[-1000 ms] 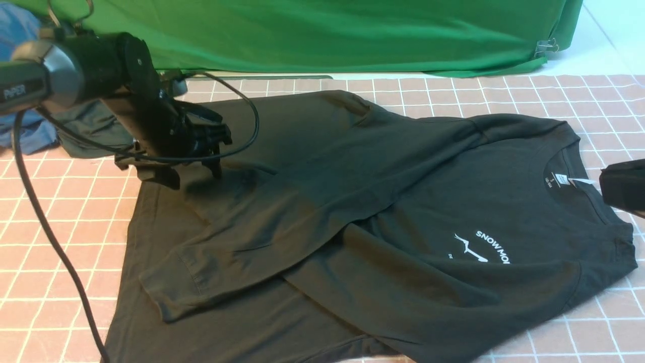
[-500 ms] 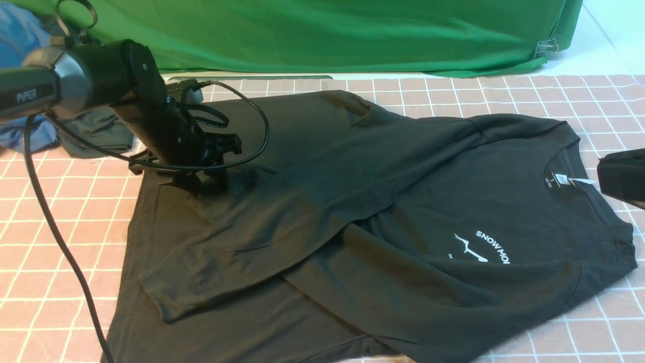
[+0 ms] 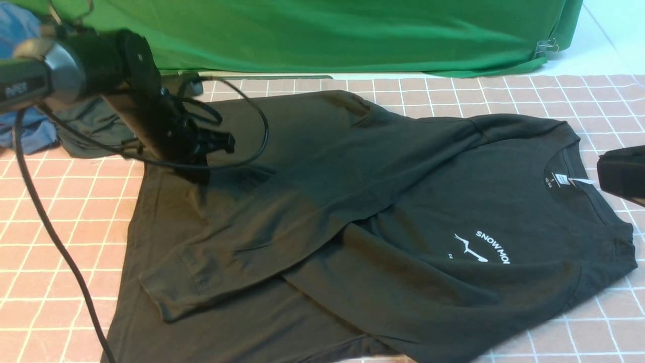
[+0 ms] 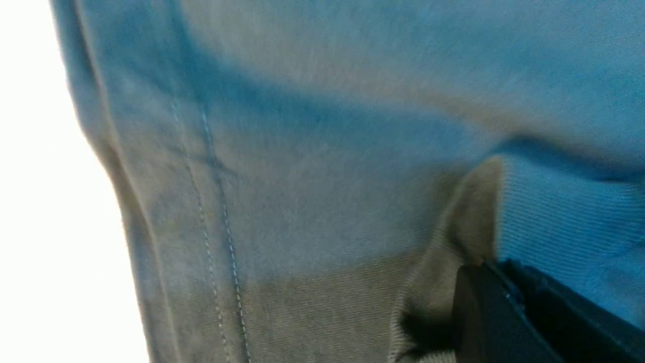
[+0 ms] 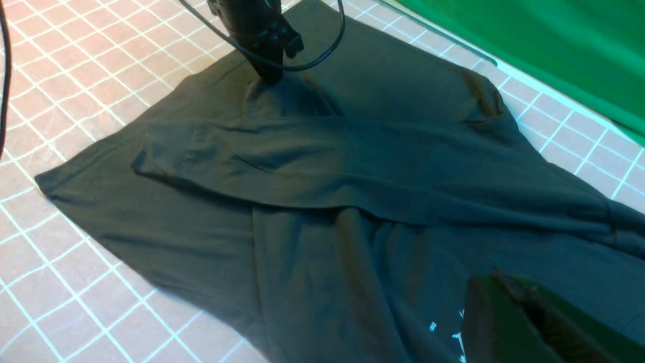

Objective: Fold a long-sleeved shirt over a pink coffee tablecloth.
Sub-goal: 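Grasp the left edge of the dark T-shirt lying flat on the table, then grasp the near edge of the shirt at its hem and shoulder corners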

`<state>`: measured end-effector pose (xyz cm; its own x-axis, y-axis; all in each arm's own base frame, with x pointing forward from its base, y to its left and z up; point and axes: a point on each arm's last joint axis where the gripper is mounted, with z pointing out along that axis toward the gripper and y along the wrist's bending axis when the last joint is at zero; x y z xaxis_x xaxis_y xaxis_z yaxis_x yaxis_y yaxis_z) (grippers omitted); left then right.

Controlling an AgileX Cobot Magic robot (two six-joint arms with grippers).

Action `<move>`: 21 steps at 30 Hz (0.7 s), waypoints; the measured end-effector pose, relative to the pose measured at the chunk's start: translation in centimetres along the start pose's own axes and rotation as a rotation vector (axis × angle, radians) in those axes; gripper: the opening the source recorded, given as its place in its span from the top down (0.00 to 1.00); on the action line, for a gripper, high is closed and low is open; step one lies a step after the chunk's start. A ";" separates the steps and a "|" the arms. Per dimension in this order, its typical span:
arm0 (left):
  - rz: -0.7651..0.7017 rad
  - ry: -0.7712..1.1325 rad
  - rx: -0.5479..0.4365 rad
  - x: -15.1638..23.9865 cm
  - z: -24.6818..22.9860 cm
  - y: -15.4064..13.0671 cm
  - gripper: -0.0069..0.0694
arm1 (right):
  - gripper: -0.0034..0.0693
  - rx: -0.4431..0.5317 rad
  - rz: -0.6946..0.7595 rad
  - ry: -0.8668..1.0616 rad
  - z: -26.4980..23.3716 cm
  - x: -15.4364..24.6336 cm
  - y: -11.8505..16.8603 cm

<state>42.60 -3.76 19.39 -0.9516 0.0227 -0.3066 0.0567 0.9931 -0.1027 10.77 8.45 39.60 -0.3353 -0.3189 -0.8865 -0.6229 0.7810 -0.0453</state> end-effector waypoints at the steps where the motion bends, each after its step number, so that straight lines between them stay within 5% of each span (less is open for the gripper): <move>1: 0.001 -0.020 0.001 -0.2 -0.6 -0.1 0.87 | 0.90 0.000 0.000 -0.002 0.0 0.0 0.0; 13: 0.045 -0.119 -0.137 -1.1 -2.3 1.0 0.87 | 0.90 0.000 0.007 -0.006 0.0 -0.1 0.0; 21: 0.059 -0.208 -0.142 -1.9 -2.4 1.0 0.87 | 0.90 0.000 0.011 -0.006 0.0 -0.1 0.0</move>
<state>43.71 -2.53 22.14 -0.8647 0.0711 -0.4973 0.0530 0.9973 0.0505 10.79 8.46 39.65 -0.3377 -0.3069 -0.8898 -0.6192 0.7844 -0.0355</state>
